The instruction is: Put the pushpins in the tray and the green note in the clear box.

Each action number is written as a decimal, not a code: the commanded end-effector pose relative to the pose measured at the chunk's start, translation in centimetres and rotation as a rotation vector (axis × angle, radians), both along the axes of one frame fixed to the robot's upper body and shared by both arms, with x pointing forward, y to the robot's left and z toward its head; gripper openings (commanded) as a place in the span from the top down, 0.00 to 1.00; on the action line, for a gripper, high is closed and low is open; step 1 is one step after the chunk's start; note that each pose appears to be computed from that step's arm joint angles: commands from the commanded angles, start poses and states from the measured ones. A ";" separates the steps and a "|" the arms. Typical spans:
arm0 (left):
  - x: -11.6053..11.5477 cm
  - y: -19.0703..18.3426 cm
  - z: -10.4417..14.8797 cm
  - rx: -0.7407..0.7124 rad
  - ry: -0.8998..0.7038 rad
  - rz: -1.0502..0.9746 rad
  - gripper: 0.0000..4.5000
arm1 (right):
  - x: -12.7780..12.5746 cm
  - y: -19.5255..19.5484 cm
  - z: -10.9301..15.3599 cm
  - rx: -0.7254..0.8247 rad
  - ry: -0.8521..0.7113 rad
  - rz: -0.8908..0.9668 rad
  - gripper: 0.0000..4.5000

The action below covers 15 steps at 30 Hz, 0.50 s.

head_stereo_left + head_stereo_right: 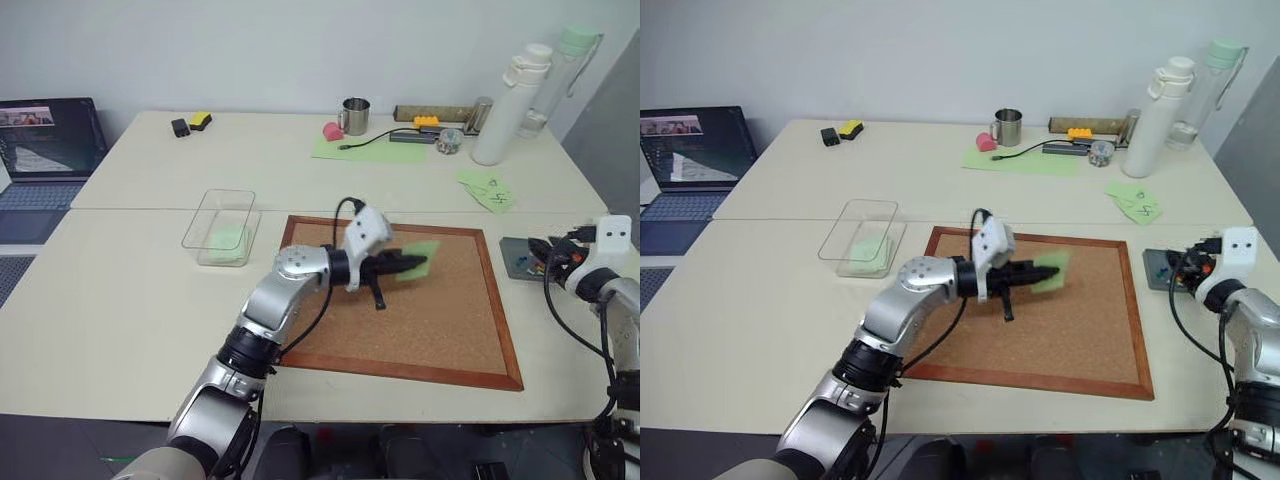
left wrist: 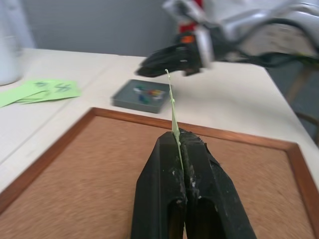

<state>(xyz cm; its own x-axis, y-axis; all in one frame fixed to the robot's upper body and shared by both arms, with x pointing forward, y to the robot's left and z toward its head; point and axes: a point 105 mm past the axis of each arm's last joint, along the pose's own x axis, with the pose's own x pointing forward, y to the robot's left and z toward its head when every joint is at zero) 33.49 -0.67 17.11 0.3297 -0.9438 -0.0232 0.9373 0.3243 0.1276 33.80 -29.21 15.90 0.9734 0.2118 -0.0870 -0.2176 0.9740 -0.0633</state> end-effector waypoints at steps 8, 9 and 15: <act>7.3 16.8 4.5 -0.064 -0.188 0.941 1.00 | -7.3 15.4 6.9 0.017 -0.129 0.647 0.55; 7.3 18.2 4.5 -0.051 -0.202 1.018 1.00 | -7.8 16.4 7.0 0.026 -0.125 0.693 0.55; 6.2 22.1 2.4 0.022 -0.212 1.257 1.00 | -8.7 18.9 7.0 0.052 -0.098 0.779 0.55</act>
<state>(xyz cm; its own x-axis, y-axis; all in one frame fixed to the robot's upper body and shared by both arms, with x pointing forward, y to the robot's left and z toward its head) 40.31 21.05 18.07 0.9976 -0.0284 0.0630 0.0142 0.9764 0.2157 25.59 -10.89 22.39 0.5604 0.8282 0.0047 -0.8266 0.5597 -0.0586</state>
